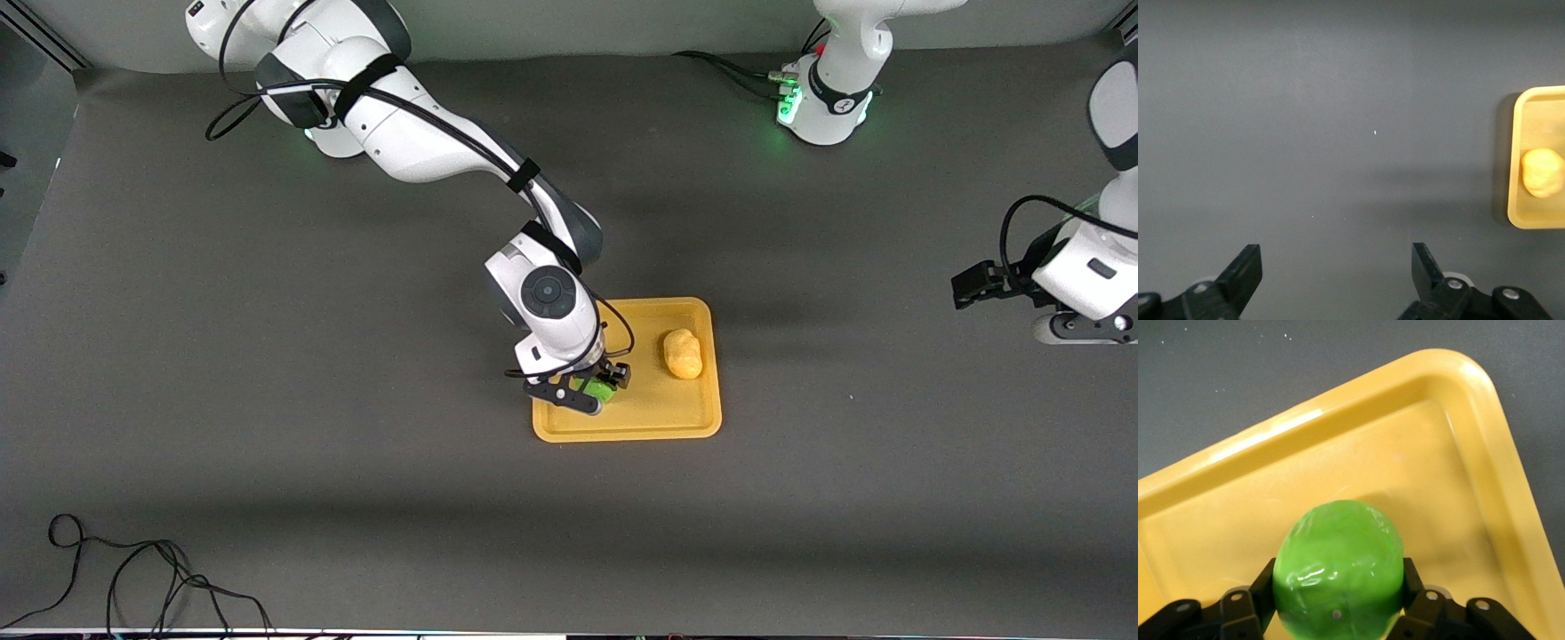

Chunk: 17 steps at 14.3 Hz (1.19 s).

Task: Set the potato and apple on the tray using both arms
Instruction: 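Lower the apple onto the tray beside the potato with the right gripper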

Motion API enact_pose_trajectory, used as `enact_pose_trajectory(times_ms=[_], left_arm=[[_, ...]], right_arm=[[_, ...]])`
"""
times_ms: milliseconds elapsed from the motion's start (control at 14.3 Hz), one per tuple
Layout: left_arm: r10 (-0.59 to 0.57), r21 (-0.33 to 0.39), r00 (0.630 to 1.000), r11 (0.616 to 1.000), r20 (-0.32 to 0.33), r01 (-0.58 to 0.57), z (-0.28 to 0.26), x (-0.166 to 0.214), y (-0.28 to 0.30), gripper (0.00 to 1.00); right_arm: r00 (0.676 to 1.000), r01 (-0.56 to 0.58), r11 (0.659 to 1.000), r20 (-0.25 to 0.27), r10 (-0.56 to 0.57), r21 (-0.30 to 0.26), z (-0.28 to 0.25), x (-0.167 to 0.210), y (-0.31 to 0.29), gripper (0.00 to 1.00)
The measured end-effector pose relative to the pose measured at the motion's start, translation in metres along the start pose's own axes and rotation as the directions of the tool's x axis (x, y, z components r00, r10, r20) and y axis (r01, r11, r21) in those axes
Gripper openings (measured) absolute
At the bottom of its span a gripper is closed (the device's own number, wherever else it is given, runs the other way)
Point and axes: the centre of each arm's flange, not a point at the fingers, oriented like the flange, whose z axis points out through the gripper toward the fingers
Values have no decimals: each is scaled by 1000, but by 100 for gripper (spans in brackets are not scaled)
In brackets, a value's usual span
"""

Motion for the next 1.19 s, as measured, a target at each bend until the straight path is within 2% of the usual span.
enact_pose_trajectory(times_ms=[419, 977, 1186], left_arm=[[10, -7, 1000, 1000, -16, -11, -38, -27, 0, 100], [10, -7, 1000, 1000, -7, -10, -32, -27, -2, 100], [11, -7, 1000, 1000, -9, -11, -30, -27, -2, 100]], right_arm=[[1000, -30, 1000, 3, 30, 4, -1, -15, -9, 74], [999, -37, 999, 13, 37, -33, 13, -18, -2, 77], [999, -37, 999, 10, 37, -30, 10, -17, -2, 100]])
